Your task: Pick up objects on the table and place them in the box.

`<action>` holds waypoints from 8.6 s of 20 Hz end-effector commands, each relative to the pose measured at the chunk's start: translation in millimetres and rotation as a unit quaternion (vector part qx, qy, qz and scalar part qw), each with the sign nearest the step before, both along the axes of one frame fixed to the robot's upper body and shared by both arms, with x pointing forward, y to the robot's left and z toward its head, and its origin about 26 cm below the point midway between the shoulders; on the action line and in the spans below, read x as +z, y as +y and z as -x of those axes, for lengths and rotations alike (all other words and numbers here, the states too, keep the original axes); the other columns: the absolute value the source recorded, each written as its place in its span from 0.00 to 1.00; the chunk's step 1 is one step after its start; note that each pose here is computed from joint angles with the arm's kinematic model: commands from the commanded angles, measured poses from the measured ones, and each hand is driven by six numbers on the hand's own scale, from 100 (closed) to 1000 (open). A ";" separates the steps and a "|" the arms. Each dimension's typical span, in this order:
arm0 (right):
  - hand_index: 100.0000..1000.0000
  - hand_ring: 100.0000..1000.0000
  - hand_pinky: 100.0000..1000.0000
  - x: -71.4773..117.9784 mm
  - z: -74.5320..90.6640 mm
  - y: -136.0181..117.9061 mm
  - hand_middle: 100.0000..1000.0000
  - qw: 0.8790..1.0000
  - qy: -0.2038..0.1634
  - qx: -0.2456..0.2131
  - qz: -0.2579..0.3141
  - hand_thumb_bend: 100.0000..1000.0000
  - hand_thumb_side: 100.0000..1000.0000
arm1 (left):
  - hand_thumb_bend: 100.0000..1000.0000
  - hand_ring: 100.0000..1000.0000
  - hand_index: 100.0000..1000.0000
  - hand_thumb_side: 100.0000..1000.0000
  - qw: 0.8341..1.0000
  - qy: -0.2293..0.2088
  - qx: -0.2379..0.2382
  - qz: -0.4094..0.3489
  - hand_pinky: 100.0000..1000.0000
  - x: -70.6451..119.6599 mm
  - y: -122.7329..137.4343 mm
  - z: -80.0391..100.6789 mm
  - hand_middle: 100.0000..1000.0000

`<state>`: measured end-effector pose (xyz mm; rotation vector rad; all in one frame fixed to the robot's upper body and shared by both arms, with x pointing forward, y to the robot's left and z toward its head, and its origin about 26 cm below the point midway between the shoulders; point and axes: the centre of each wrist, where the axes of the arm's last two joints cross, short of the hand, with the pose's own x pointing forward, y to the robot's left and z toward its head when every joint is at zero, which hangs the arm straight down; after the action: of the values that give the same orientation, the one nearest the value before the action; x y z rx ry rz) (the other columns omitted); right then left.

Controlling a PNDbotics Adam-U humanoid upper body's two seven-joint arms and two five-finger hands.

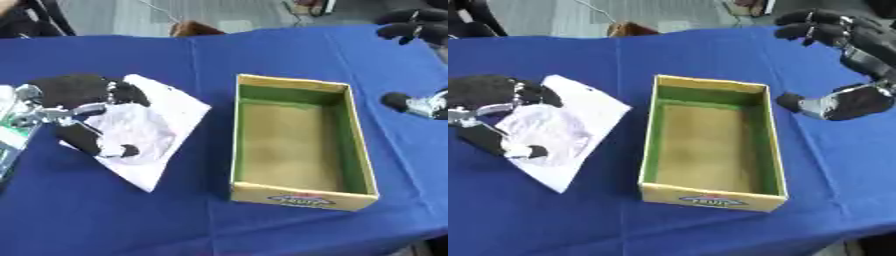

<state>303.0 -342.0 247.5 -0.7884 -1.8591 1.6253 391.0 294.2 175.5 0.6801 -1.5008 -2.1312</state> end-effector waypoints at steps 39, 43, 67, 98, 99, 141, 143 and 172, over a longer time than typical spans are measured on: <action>0.91 0.78 0.67 11.0 -0.1 1.5 0.91 1.000 -0.014 0.006 0.003 0.45 0.65 | 0.48 0.76 0.91 0.79 0.999 0.012 0.013 -0.045 0.66 -16.4 0.8 -19.1 0.83; 0.91 0.78 0.67 11.1 -0.2 1.4 0.91 1.000 -0.014 0.006 0.003 0.45 0.65 | 0.49 0.76 0.90 0.81 0.998 0.016 0.012 -0.062 0.67 -19.8 2.6 -19.7 0.82; 0.91 0.78 0.67 11.6 -0.7 1.4 0.91 1.000 -0.014 0.007 0.003 0.45 0.65 | 0.10 0.00 0.10 0.48 0.999 0.001 0.016 -0.038 0.00 -34.6 4.4 -17.8 0.00; 0.91 0.77 0.66 9.7 0.7 -6.6 0.91 1.000 -0.003 -0.008 0.021 0.45 0.65 | 0.05 0.00 0.00 0.30 0.996 0.013 -0.060 0.057 0.00 79.9 -6.0 -8.2 0.00; 0.91 0.77 0.66 9.6 0.7 -6.9 0.91 1.000 -0.003 -0.009 0.022 0.45 0.65 | 0.05 0.00 0.00 0.30 0.996 0.010 -0.066 0.062 0.00 88.2 -9.5 -5.6 0.00; 0.91 0.77 0.66 3.9 -7.5 7.6 0.90 0.999 0.025 0.033 0.013 0.45 0.65 | 0.00 0.00 0.00 0.30 0.950 0.051 -0.277 0.136 0.00 124.1 -197.2 -9.0 0.00; 0.91 0.77 0.66 3.9 -7.7 8.2 0.90 0.999 0.026 0.035 0.014 0.45 0.65 | 0.00 0.00 0.00 0.30 0.950 0.052 -0.277 0.136 0.00 122.1 -198.7 -10.6 0.00; 0.91 0.75 0.64 -5.5 -11.0 19.1 0.88 0.995 0.066 0.070 0.009 0.45 0.66 | 0.07 0.00 0.03 0.48 0.946 0.083 -0.286 0.130 0.00 70.5 -219.1 -26.4 0.00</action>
<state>314.1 -323.2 231.3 -0.5305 -1.8282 1.7235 420.0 79.2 238.8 -0.0379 -1.9973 -2.1367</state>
